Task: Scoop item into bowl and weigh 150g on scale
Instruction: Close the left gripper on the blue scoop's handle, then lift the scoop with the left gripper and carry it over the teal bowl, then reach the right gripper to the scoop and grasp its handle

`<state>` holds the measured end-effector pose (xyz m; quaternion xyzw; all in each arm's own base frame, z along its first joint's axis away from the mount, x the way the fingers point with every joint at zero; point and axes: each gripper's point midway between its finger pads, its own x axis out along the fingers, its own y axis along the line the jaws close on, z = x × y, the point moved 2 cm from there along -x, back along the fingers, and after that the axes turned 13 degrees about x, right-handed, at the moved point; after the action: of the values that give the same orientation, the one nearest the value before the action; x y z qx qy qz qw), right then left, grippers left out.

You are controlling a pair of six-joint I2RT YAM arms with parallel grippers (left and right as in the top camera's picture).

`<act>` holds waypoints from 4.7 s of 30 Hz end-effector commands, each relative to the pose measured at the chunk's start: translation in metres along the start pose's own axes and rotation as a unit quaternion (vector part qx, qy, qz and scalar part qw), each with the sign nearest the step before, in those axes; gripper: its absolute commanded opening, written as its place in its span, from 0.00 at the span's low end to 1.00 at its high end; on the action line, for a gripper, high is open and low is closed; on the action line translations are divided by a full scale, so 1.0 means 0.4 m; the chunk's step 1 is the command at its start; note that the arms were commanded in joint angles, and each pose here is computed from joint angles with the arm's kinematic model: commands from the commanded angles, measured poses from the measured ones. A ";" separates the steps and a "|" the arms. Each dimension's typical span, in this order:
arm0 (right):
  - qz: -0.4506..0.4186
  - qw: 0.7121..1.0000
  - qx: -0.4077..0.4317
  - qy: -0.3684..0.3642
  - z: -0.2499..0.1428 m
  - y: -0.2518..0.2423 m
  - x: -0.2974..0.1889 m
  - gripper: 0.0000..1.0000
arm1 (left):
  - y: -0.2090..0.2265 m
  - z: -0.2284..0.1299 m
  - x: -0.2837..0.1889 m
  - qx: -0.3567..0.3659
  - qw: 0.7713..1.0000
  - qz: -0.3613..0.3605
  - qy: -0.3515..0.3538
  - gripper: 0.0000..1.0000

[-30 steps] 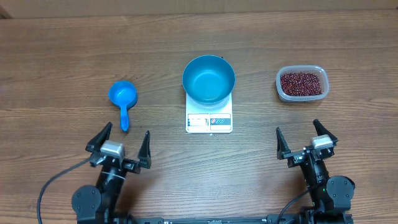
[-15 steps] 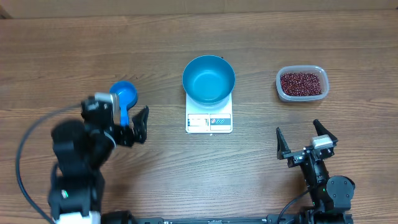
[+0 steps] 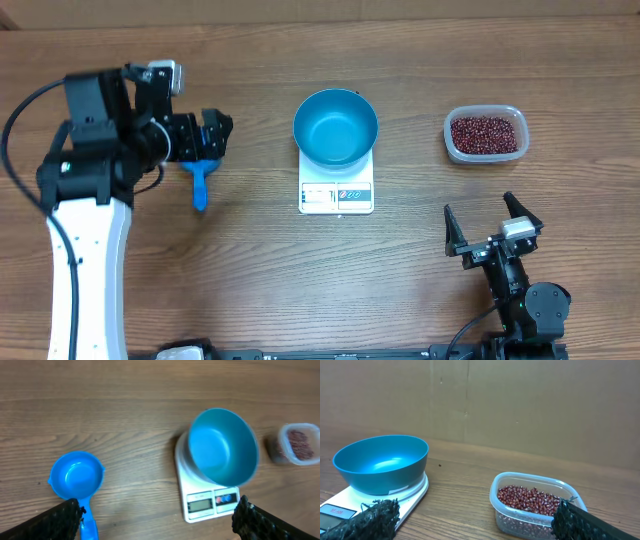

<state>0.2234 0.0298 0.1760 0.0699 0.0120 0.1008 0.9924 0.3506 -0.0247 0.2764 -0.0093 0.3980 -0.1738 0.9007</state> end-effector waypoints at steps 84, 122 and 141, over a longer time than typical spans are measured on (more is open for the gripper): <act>0.099 0.994 0.044 -0.008 0.012 0.076 -0.007 1.00 | -0.164 -0.015 0.101 -0.559 0.807 0.187 -0.029 0.04; 0.271 0.773 0.440 0.368 0.245 0.248 0.241 1.00 | -0.191 -0.029 0.118 -0.605 0.779 0.166 -0.003 0.04; 0.301 0.732 0.451 0.413 0.125 0.395 0.364 0.61 | -0.214 -0.038 0.124 -0.610 0.778 0.147 0.023 0.04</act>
<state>0.3365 0.1879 0.2299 0.4742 0.4665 0.3947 0.6339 0.3461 -0.1127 0.2465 -0.4853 0.4222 0.2459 0.7251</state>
